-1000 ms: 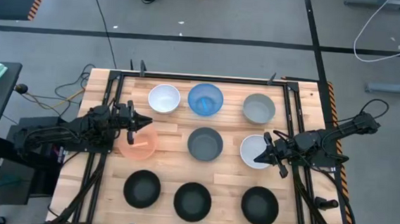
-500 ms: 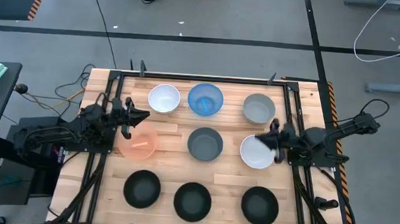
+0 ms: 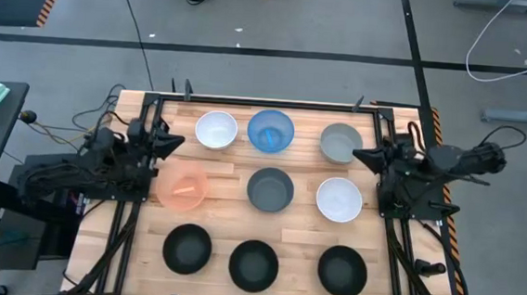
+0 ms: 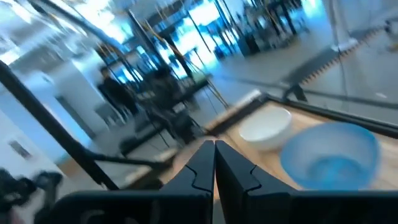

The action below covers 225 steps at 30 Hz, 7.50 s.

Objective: Nest bowls inside each other
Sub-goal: Stack the right black bowl on top of the bottom white bowl

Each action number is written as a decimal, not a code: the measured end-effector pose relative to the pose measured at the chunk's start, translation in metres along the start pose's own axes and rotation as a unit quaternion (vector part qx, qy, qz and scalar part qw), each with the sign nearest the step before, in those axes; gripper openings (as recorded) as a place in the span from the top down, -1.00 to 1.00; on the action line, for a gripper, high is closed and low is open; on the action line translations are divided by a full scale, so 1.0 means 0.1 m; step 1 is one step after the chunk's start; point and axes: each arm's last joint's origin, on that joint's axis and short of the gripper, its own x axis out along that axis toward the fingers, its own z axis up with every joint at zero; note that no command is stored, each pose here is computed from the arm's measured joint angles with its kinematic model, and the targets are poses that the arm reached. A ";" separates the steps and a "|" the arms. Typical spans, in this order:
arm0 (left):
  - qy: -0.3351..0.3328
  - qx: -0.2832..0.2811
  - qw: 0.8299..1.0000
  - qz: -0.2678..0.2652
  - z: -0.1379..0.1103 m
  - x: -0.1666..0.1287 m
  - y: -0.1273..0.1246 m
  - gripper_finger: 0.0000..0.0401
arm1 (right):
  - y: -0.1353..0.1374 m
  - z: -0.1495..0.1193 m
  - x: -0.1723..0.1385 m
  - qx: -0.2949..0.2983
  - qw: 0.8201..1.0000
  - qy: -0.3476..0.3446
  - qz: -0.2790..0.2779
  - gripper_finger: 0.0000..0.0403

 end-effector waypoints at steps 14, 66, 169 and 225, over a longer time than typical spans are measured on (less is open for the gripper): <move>0.103 0.029 0.994 0.031 0.32 0.28 -0.08 0.66 | 0.23 0.24 0.13 -0.001 0.946 0.246 -0.212 0.91; 0.197 -0.051 0.979 0.006 0.23 0.24 -0.10 0.60 | 0.81 -1.76 0.23 0.152 0.771 0.552 -0.277 0.91; 0.194 -0.012 0.980 0.040 0.22 0.24 -0.07 0.92 | 0.23 -0.39 0.82 0.004 0.765 0.509 -0.394 0.98; 0.225 -0.040 0.972 0.056 0.16 0.21 -0.05 0.91 | -0.55 -0.95 0.70 0.126 0.767 0.512 -0.365 0.82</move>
